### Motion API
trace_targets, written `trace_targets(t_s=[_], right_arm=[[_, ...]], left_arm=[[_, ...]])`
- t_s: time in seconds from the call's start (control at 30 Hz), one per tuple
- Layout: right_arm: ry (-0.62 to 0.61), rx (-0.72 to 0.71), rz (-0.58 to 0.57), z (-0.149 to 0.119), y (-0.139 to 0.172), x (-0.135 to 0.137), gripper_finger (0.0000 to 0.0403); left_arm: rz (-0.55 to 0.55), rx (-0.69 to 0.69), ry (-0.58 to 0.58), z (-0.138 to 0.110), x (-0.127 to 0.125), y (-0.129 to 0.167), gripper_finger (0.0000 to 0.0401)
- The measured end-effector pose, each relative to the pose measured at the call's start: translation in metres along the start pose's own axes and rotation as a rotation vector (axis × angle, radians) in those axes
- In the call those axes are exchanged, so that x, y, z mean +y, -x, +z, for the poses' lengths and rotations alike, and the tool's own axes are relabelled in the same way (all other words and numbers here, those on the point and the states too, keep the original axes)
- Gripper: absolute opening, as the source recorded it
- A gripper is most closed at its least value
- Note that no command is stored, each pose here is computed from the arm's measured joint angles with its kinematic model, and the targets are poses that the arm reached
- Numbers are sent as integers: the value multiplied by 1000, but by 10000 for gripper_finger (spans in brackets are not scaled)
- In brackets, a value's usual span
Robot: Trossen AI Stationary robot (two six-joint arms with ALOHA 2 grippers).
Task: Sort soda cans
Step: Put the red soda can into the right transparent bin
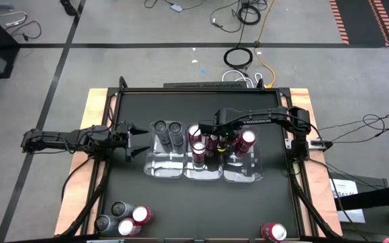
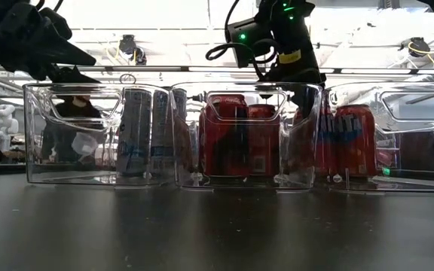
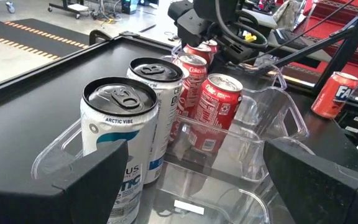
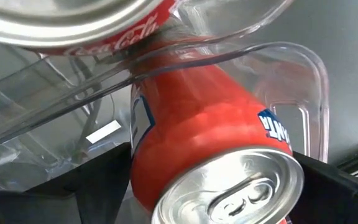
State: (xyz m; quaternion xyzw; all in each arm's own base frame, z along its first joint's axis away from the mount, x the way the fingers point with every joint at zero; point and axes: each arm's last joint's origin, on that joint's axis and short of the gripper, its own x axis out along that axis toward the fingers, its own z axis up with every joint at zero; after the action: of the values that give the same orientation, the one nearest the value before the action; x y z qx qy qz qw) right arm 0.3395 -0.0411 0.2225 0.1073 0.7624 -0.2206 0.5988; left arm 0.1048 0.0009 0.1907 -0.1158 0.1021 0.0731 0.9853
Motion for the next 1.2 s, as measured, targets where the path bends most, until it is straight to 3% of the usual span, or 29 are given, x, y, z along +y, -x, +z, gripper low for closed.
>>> trace_targets(t_s=[0.33,0.67,0.97,1.2], right_arm=[[-4,0,2,0,0,0,397],[-57,32,-22,-6,21,-5,392],[-191,-170,47,-16,74,-12,392],[-364,-337,171,-60,123,-9,392]], left_arm=[[0,0,0,0,0,0,382],[0,0,0,0,0,0,382],[0,0,0,0,0,0,382],[1,1,0,0,0,0,382]])
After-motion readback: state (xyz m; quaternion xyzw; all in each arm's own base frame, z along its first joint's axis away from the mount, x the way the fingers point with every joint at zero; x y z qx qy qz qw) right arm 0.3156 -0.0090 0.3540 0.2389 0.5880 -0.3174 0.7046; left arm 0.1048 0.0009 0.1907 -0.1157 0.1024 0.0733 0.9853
